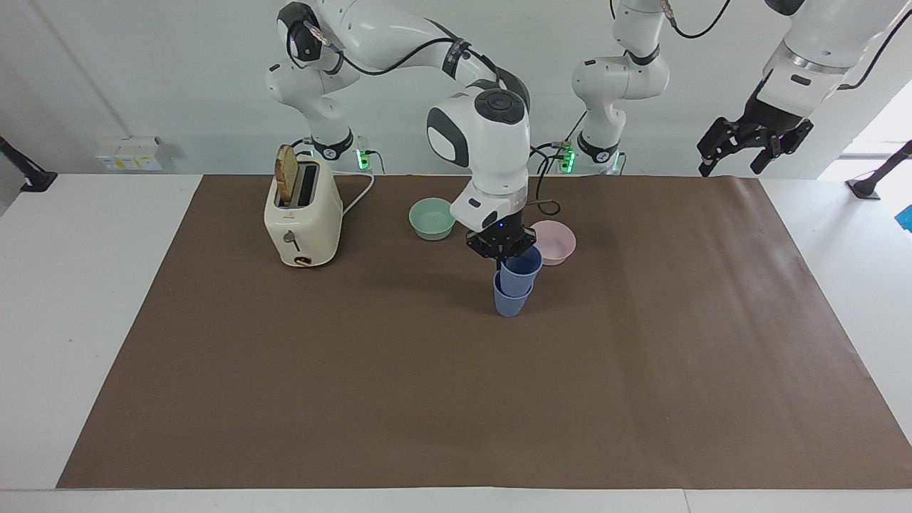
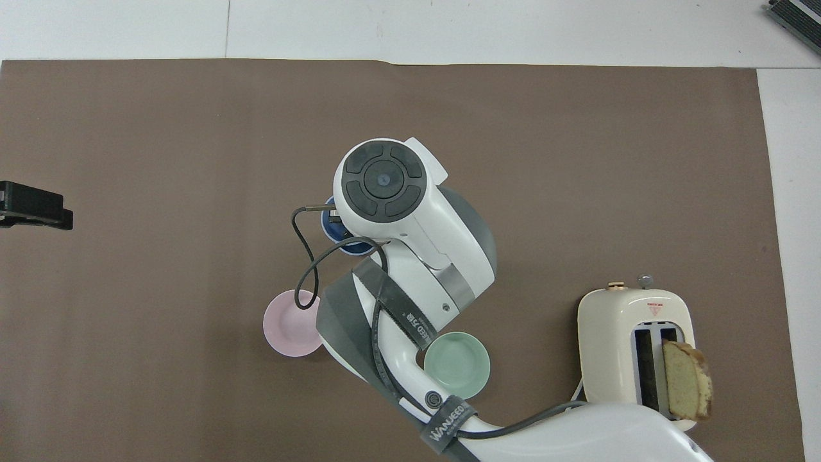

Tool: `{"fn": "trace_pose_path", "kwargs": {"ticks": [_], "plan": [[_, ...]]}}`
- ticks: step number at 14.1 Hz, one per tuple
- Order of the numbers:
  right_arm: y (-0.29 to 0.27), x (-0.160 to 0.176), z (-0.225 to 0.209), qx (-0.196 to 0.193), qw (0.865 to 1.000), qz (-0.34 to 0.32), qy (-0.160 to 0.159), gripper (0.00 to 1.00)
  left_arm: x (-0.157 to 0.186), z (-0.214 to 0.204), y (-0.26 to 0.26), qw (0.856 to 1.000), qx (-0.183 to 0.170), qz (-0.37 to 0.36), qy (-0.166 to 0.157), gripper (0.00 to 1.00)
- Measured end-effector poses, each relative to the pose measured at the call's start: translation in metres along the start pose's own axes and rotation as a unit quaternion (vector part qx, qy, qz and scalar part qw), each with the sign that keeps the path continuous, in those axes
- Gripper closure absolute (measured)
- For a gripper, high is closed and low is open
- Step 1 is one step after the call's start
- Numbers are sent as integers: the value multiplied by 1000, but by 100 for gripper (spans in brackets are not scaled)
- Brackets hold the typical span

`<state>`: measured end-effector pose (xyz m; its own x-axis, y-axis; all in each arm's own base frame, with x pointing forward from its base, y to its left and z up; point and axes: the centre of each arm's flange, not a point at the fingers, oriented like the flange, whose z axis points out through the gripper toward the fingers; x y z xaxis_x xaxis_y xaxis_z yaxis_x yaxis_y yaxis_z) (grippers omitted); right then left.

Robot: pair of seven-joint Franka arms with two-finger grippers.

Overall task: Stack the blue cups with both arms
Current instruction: 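Lower the held cup into the first blue cup with the right gripper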

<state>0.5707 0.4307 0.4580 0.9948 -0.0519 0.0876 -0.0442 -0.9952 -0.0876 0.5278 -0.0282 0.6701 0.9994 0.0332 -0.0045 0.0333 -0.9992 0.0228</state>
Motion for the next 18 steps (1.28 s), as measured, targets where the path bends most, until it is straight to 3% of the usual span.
{"fn": "trace_pose_path", "kwargs": {"ticks": [12,13,18], "plan": [[3,-5,24,-2,1000,-1,-3,92,0,0,0,1000,0,0,0,0],[3,-5,23,-1,1000,-1,-2,88,0,0,0,1000,0,0,0,0],[2,-4,19,2,1000,-1,2,35,0,0,0,1000,0,0,0,0]]}}
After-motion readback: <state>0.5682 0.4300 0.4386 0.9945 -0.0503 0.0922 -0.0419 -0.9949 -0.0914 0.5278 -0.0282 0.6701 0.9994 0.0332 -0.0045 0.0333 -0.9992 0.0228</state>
